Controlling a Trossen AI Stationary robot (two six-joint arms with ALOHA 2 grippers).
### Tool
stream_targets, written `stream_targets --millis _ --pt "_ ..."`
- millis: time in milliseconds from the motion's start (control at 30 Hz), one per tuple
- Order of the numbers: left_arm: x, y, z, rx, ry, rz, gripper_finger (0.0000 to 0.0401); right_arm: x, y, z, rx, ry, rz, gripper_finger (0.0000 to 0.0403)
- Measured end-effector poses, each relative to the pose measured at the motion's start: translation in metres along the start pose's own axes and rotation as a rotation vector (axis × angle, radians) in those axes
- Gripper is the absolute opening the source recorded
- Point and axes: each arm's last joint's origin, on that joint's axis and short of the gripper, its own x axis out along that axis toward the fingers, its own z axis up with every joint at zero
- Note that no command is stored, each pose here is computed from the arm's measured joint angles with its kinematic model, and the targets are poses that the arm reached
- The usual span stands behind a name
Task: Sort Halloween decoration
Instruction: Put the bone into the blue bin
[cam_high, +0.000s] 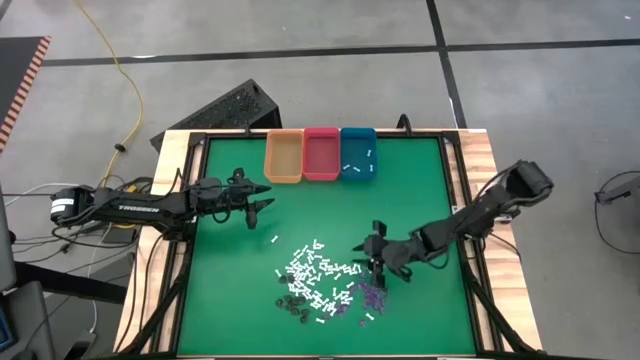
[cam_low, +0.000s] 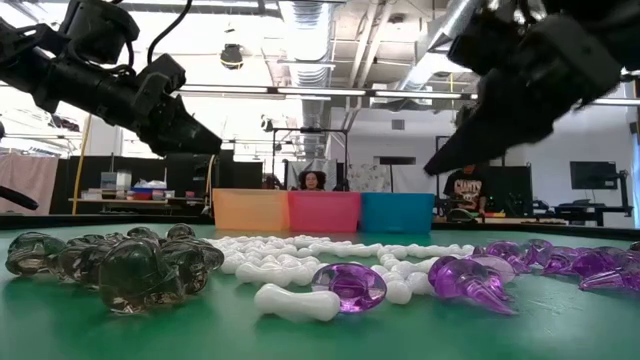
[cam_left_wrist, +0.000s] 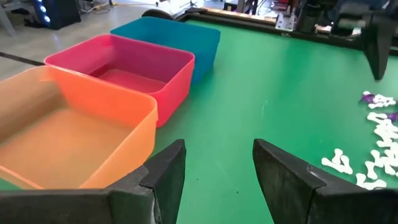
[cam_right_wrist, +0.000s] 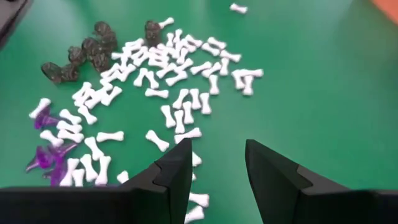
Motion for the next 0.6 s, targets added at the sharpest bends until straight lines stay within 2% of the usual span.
stream_targets --millis 267,433,600 --pt "0.000 0.000 -0.001 0.001 0.006 0.001 0.0178 0.030 0.013 -0.011 -0.049 0.033 0.013 0.0177" --pt "0.000 0.000 -0.001 0.001 0.007 0.002 0.0178 0.040 0.015 -0.019 -0.065 0.081 0.034 0.0177" --pt "0.000 0.000 -0.001 0.004 0.006 0.002 0.0178 0.045 0.013 -0.027 -0.081 0.118 0.009 0.0176"
